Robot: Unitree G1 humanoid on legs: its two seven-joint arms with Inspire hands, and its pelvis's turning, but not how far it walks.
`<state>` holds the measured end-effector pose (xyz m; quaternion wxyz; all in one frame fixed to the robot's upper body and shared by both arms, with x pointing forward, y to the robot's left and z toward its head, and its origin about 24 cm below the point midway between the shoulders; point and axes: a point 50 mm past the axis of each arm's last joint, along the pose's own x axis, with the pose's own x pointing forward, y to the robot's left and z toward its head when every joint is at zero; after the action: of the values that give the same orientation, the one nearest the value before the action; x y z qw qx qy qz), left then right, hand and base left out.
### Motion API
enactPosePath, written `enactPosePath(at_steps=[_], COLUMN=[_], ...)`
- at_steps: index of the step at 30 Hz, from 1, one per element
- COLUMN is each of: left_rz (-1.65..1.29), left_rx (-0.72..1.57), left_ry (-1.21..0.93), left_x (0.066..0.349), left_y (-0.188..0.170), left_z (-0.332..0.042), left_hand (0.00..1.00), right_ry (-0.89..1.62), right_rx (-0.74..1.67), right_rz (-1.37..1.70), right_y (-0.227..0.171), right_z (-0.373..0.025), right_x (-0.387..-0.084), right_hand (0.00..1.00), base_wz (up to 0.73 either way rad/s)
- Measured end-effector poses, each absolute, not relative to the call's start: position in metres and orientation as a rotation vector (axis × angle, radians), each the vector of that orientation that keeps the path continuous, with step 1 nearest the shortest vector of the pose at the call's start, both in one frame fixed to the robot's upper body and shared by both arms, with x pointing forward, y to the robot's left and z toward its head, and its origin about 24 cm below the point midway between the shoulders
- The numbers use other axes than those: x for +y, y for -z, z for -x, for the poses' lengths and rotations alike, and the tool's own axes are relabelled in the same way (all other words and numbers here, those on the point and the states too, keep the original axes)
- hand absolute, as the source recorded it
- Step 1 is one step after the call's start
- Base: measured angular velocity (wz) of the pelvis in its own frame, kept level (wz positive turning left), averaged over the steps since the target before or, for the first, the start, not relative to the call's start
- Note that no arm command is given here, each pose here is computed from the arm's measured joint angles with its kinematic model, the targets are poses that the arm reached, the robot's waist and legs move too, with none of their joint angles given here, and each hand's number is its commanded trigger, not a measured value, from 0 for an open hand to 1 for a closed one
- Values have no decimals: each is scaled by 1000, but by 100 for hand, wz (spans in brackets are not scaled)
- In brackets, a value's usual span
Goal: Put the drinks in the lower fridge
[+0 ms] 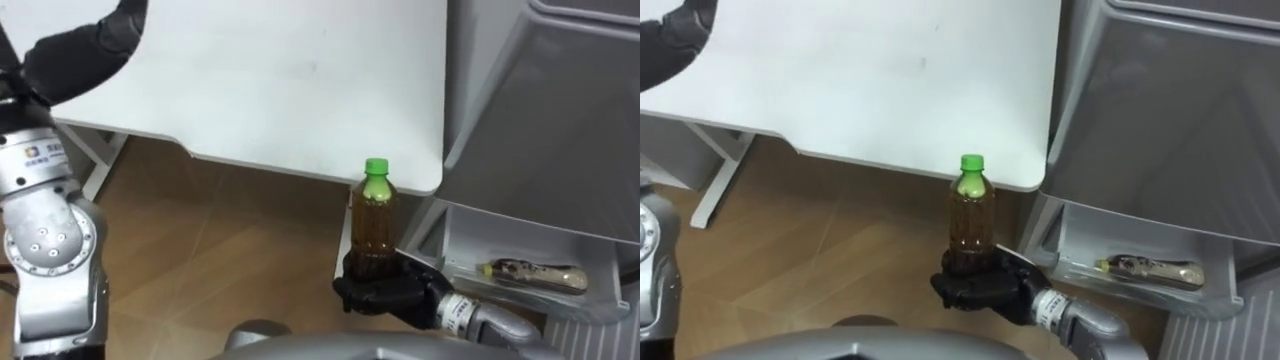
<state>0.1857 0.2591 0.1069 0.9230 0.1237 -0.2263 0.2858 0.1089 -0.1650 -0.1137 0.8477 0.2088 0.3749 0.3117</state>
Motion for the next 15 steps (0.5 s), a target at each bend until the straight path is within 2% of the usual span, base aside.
enactPosePath(at_steps=[8, 15], left_rz=[-233, 86], left_rx=[-247, 162], left_ry=[-813, -1031], left_x=[287, 302], left_y=[-60, 23], left_z=[-169, -129], left_hand=[0, 0], right_ry=[-596, -550], right_rx=[798, 846], right_rz=[-424, -433], right_y=[114, 119], right_z=[-106, -100], right_x=[-168, -162], right_hand=[100, 100], base_wz=[0, -3])
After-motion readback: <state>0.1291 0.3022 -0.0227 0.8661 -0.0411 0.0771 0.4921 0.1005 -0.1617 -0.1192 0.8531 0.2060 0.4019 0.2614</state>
